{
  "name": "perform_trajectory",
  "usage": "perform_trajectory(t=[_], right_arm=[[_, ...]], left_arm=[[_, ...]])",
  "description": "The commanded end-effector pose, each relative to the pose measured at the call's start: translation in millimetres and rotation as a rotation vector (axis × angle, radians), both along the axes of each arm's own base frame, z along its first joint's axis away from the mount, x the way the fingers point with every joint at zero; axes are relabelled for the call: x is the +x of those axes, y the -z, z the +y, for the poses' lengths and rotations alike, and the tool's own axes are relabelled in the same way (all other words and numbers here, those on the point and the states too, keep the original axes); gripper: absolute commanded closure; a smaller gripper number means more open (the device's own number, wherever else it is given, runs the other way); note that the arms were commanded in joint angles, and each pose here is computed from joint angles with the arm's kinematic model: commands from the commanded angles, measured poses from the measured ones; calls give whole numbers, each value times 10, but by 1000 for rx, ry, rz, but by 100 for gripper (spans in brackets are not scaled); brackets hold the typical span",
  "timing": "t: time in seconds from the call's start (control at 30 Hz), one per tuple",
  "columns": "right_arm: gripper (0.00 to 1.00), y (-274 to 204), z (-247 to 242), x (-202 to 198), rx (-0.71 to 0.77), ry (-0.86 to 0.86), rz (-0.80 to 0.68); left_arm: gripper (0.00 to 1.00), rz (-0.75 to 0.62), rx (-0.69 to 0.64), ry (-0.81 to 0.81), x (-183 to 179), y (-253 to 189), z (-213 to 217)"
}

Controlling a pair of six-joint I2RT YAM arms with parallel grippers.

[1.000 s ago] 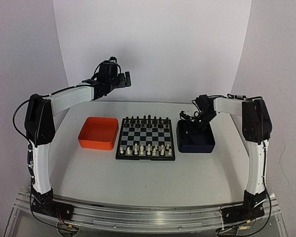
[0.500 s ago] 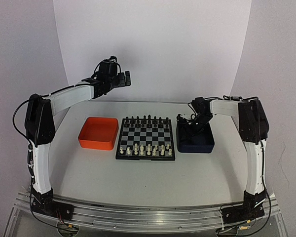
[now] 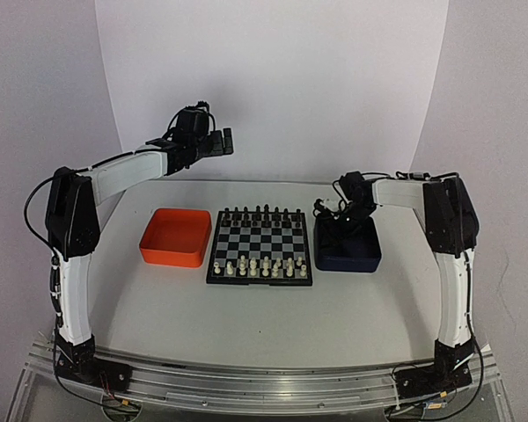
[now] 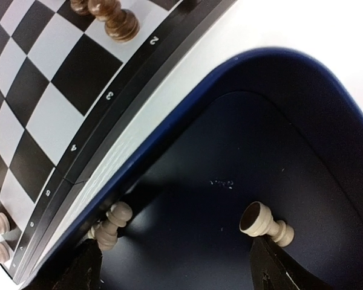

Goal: Set up the chess pieces on the board
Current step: Pick up the chess piece from the storage box.

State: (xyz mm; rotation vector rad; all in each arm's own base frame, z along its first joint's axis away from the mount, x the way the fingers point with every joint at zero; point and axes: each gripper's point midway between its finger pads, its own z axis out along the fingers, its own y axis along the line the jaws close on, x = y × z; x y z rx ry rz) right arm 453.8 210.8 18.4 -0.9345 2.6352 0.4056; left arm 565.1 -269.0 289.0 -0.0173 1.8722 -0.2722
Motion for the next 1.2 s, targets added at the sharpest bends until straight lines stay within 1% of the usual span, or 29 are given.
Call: perform_trajectory(t=[0.0, 0.2, 0.5, 0.73, 1.17], right_arm=[[18, 82, -61, 57, -55, 25, -31], [18, -15, -90, 150, -80, 25, -77], [18, -46, -119, 277, -95, 72, -115], [23, -9, -210, 407, -124, 182, -136], [32, 64, -297, 501, -222, 257, -179]], left_arm=[[0, -34, -17, 9, 51, -178, -11], [0, -31, -19, 8, 59, -163, -10], [0, -24, -20, 5, 57, -135, -4], [0, -17, -24, 9, 60, -117, -10], [0, -5, -42, 21, 88, -71, 14]])
